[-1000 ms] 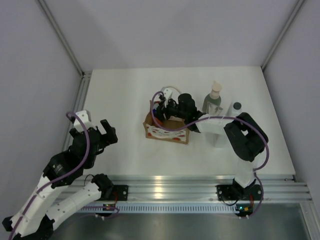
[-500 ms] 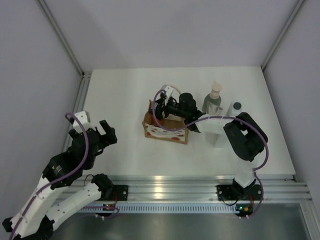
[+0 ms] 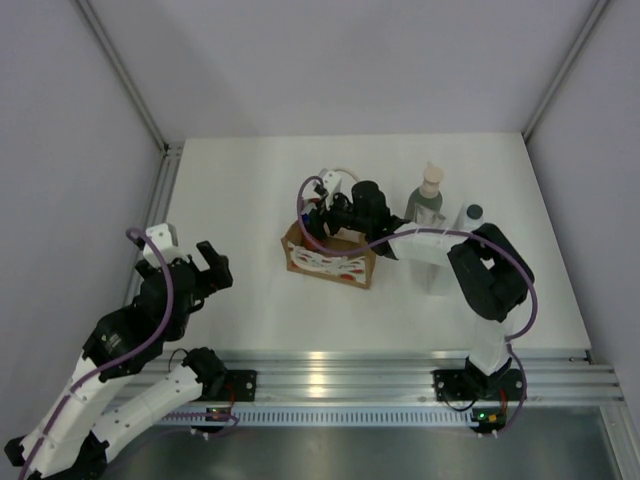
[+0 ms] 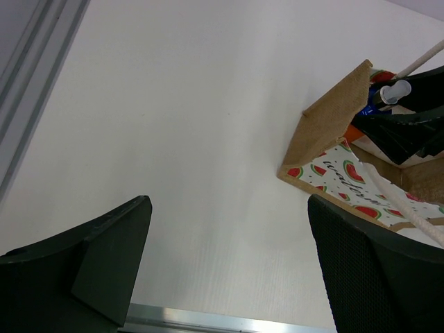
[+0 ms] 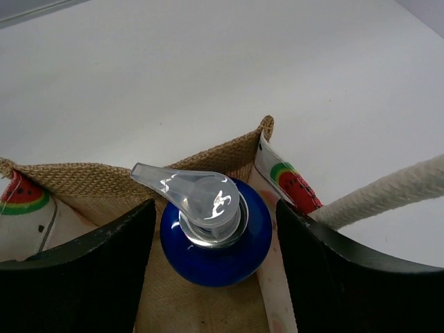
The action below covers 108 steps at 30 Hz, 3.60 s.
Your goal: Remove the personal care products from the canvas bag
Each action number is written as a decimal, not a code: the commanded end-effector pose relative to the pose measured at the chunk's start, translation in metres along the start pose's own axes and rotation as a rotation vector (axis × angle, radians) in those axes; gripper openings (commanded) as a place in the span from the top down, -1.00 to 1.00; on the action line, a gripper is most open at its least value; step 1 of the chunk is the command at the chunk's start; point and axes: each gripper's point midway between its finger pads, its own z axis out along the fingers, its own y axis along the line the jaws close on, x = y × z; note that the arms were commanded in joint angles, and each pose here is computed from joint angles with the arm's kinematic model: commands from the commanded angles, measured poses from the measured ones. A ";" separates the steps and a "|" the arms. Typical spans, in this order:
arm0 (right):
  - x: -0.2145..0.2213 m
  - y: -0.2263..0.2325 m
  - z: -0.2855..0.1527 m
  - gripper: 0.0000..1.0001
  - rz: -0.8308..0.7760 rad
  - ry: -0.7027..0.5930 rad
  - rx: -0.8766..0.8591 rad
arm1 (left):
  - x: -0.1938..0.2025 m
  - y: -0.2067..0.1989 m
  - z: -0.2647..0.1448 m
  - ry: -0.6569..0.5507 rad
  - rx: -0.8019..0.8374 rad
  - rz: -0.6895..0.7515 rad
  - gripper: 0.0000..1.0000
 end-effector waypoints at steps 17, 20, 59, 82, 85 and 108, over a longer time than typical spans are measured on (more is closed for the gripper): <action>0.003 0.004 0.023 -0.24 -0.031 -0.044 -0.048 | -0.005 0.003 -0.002 -0.032 -0.003 -0.033 -0.97; 0.001 0.008 0.023 -0.02 -0.037 -0.070 -0.067 | -0.005 0.003 -0.002 -0.033 -0.002 -0.036 -0.97; -0.089 0.026 -0.036 1.00 -0.155 -0.292 -0.073 | 0.017 -0.116 0.083 0.118 0.074 -0.075 -0.97; -0.194 0.025 -0.156 1.00 -0.114 -0.316 0.138 | -0.004 -0.093 0.055 0.015 0.141 -0.033 -0.97; -0.197 0.023 -0.180 1.00 -0.093 -0.303 0.199 | -0.005 -0.090 0.051 0.015 0.149 -0.007 -0.97; -0.062 0.030 -0.247 1.00 0.039 -0.147 0.377 | -0.003 -0.076 0.025 0.105 0.202 0.238 -0.96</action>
